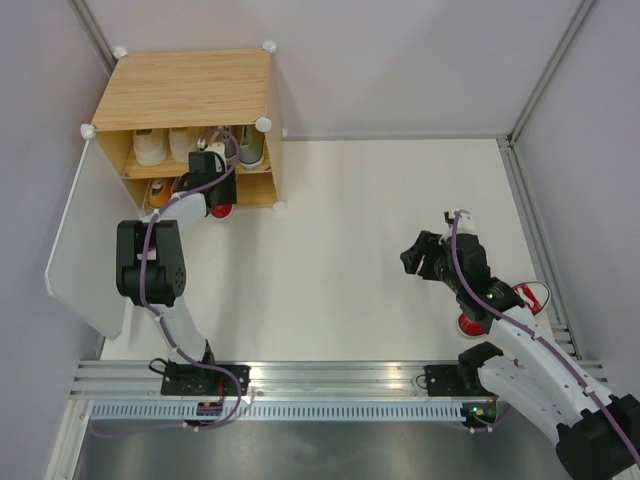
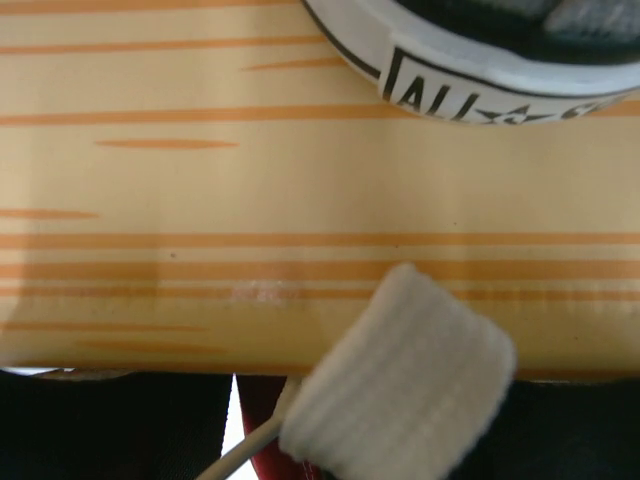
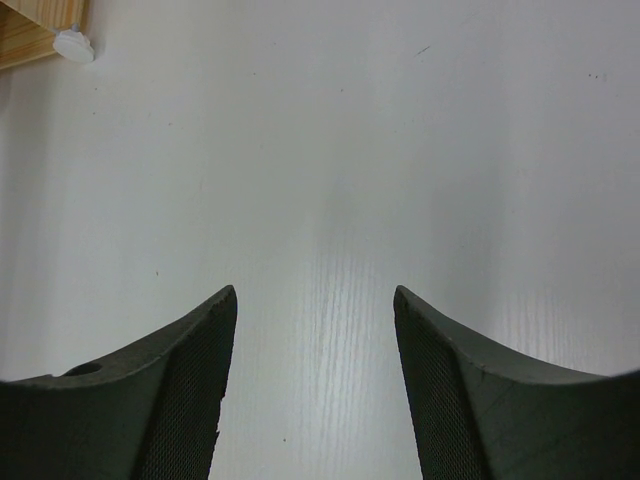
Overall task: Place and organize the shoes in the shoe cabinet
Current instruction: Place the shoe in the shoe cabinet.
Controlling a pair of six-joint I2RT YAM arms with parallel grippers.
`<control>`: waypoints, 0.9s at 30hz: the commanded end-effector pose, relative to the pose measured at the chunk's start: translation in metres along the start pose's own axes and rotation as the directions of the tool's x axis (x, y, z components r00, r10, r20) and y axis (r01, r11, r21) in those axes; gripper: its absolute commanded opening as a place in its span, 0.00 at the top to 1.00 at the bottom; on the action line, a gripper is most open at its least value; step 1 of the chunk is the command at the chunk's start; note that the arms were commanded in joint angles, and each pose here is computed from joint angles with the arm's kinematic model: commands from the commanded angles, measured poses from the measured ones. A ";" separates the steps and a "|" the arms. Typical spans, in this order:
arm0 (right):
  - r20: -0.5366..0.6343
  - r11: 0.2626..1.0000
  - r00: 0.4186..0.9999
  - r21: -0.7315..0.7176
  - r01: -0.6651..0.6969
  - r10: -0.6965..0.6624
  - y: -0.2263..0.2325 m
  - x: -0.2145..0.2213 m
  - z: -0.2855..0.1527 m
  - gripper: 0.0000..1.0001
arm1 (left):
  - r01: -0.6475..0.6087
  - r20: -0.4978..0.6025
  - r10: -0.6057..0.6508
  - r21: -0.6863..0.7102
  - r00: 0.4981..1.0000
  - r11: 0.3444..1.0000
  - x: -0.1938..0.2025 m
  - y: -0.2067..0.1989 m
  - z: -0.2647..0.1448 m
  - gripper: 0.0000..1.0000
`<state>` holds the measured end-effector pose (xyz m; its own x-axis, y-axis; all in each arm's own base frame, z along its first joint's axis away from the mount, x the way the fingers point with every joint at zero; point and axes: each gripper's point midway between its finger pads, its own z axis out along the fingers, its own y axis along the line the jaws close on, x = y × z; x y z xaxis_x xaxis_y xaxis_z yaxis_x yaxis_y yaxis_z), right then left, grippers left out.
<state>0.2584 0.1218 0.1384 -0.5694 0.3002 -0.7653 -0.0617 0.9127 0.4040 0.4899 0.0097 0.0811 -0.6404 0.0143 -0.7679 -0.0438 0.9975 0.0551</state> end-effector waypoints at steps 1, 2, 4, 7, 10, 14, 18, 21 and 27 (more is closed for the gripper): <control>0.058 1.000 0.998 0.002 0.012 -0.012 0.001 -0.015 -0.001 0.31 | 0.005 0.265 0.000 -0.017 0.964 1.000 -0.090 0.006 0.003 0.93; 0.059 1.000 0.998 0.002 0.015 -0.015 0.001 -0.015 -0.002 0.31 | 0.005 0.272 -0.001 -0.015 0.962 1.000 -0.093 0.005 0.005 0.93; 0.060 1.000 0.998 0.007 0.015 -0.015 0.000 -0.015 -0.001 0.32 | 0.006 0.280 -0.001 -0.015 0.960 1.000 -0.095 0.005 0.007 0.93; 0.065 1.000 0.998 0.019 0.016 -0.017 -0.003 -0.016 -0.001 0.32 | 0.006 0.288 0.000 -0.019 0.957 1.000 -0.097 0.005 0.010 0.90; 0.067 1.000 0.998 0.023 0.017 -0.018 -0.004 -0.016 0.000 0.32 | 0.037 0.280 -0.021 -0.052 0.960 0.998 -0.093 0.011 0.013 0.88; 0.062 0.999 0.998 0.030 0.020 -0.022 -0.005 -0.015 0.001 0.32 | 0.075 0.257 -0.058 -0.058 0.965 0.996 -0.084 0.012 0.018 0.38; 0.064 0.999 0.998 0.027 0.019 -0.020 -0.005 -0.016 0.001 0.32 | 0.082 0.262 -0.063 -0.062 0.963 0.995 -0.077 0.013 0.015 0.19; 0.061 1.000 0.998 0.023 0.020 -0.021 -0.004 -0.015 0.000 0.32 | 0.100 0.244 -0.077 -0.083 0.967 0.992 -0.067 0.027 0.015 0.09; 0.070 1.000 0.997 0.007 0.018 -0.018 -0.002 -0.016 -0.002 0.32 | 0.121 0.230 -0.112 -0.028 0.967 0.992 -0.061 0.017 0.003 0.01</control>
<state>0.2613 0.1150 0.1400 -0.5493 0.2988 -0.7804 -0.0438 0.9223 0.3840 0.4934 0.0179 0.0799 -0.6369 0.0045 -0.7710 -0.0451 0.9980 0.0431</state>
